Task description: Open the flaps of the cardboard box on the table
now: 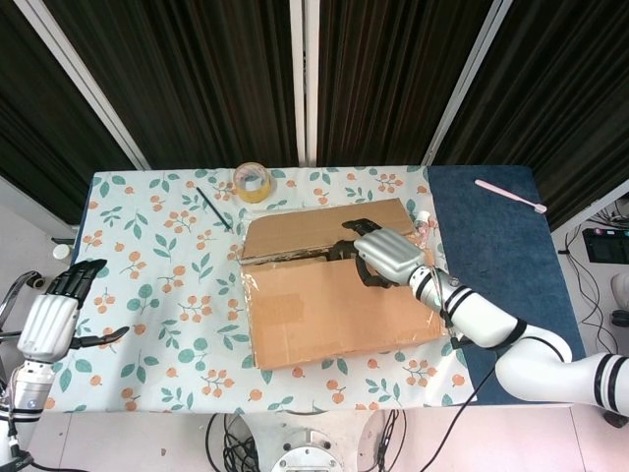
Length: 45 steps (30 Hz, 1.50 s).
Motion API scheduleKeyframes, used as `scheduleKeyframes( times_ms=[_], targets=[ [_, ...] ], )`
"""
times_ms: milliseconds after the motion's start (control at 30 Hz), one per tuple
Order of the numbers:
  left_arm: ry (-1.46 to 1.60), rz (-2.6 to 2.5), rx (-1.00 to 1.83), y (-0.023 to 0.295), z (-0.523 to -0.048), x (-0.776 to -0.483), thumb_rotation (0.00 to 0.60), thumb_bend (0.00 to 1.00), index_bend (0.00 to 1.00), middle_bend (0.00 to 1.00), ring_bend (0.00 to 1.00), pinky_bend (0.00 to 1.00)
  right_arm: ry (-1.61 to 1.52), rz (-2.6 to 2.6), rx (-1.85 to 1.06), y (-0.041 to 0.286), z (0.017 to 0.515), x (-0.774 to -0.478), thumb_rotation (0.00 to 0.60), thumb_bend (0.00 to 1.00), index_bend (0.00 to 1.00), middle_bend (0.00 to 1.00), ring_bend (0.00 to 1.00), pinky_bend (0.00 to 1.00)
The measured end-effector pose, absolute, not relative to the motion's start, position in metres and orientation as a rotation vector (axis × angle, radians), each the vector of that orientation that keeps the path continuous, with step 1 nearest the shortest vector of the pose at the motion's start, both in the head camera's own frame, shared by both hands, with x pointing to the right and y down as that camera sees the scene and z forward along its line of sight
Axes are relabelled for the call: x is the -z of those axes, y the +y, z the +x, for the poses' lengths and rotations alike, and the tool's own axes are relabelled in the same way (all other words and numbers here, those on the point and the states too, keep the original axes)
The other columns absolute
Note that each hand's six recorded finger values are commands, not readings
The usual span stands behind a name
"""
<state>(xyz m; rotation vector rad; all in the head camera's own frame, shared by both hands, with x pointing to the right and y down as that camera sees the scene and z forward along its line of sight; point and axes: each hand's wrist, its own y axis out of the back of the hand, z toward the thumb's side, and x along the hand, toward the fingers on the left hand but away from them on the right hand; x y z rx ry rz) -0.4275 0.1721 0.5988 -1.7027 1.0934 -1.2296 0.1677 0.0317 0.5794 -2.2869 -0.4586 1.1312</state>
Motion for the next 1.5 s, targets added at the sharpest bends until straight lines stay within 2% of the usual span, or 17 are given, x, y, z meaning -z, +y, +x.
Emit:
scheduleKeyframes(
  times_ms=[333,433,567,633,800,933,1133,1300,1500],
  targets=[
    [1.078,-1.709,1.222,0.171,-0.420,-0.597,0.397,0.00,0.09,0.12,0.10,0.20,-0.511,-2.408,-1.067,0.042,0.178,-0.543,0.600,0.88,0.24,0.46,0.00,0.00],
    [1.075,-1.713,1.217,0.170,-0.417,-0.596,0.397,0.00,0.09,0.12,0.10,0.20,-0.511,-2.430,-1.042,0.048,0.182,-0.532,0.600,0.84,0.20,0.47,0.00,0.00],
    [1.067,-1.716,1.216,0.169,-0.415,-0.596,0.398,0.00,0.09,0.12,0.10,0.20,-0.490,-2.433,-1.000,0.057,0.188,-0.517,0.600,0.76,0.04,0.47,0.00,0.00],
    [1.064,-1.719,1.222,0.169,-0.415,-0.596,0.396,0.00,0.09,0.12,0.10,0.20,-0.478,-2.428,-0.965,0.061,0.192,-0.508,0.600,0.74,0.00,0.47,0.00,0.00],
    [1.059,-1.724,1.228,0.169,-0.414,-0.596,0.396,0.00,0.09,0.12,0.10,0.20,-0.440,-2.421,-0.846,0.077,0.205,-0.483,0.600,0.73,0.00,0.47,0.00,0.00],
    [1.056,-1.728,1.222,0.168,-0.412,-0.595,0.391,0.00,0.09,0.12,0.10,0.20,-0.375,-2.437,-0.742,0.101,0.221,-0.463,0.600,0.73,0.00,0.47,0.00,0.00],
    [1.048,-1.731,1.220,0.168,-0.410,-0.593,0.391,0.00,0.09,0.12,0.10,0.20,-0.257,-2.492,-0.701,0.139,0.247,-0.447,0.600,0.73,0.00,0.47,0.00,0.00],
    [1.060,-1.729,1.213,0.169,-0.412,-0.590,0.390,0.00,0.09,0.12,0.10,0.20,-0.339,-2.487,-0.642,0.140,0.261,-0.429,0.600,0.73,0.00,0.43,0.00,0.00],
    [1.070,-1.739,1.216,0.171,-0.414,-0.591,0.386,0.00,0.09,0.12,0.10,0.20,-0.468,-2.371,-0.672,0.122,0.274,-0.429,0.600,0.73,0.00,0.27,0.00,0.00]
  ],
)
